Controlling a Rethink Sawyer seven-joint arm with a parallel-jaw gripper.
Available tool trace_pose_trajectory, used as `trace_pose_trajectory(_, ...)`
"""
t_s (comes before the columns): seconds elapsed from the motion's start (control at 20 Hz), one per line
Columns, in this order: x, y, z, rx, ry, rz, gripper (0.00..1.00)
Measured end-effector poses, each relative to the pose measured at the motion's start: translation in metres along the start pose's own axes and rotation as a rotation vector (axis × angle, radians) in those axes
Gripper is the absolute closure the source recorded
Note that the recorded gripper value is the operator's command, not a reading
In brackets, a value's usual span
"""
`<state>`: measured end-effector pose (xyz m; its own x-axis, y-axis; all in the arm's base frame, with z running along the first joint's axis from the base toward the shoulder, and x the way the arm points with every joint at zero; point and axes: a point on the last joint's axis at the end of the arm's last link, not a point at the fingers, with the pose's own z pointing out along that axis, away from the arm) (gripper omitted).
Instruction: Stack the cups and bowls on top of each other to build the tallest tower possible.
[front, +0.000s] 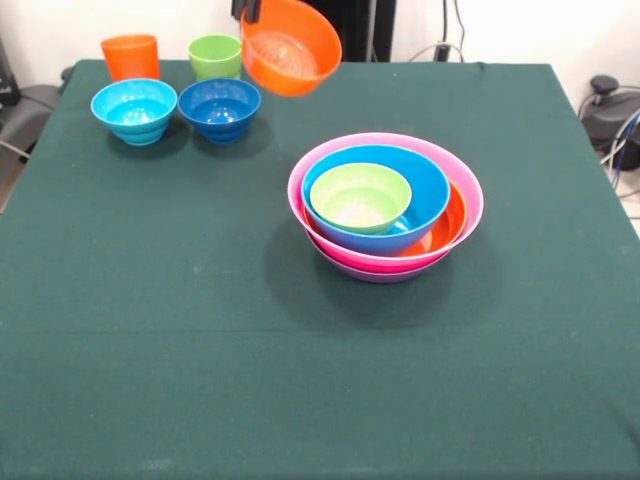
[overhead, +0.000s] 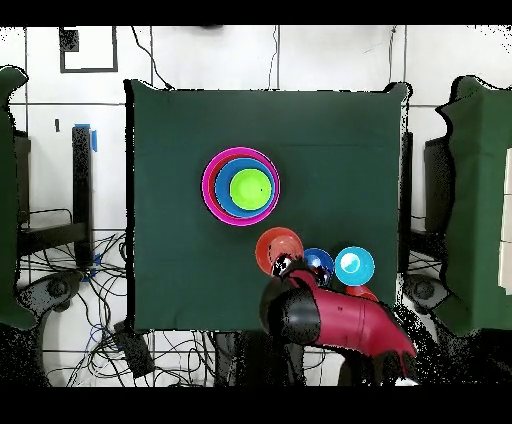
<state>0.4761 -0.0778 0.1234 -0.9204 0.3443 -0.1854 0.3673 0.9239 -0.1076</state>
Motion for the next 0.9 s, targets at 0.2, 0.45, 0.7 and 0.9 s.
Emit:
trace_pose_trajectory(0.2,-0.03,0.017,0.018,0.02,0.014,-0.043,1.0)
trace_pose_trajectory(0.45,-0.064,0.035,0.041,0.029,0.015,-0.062,1.0)
trace_pose_trajectory(0.7,-0.084,0.037,0.059,0.053,0.003,-0.049,1.0)
trace_pose_trajectory(0.9,-0.08,0.032,0.061,0.082,0.009,-0.046,1.0)
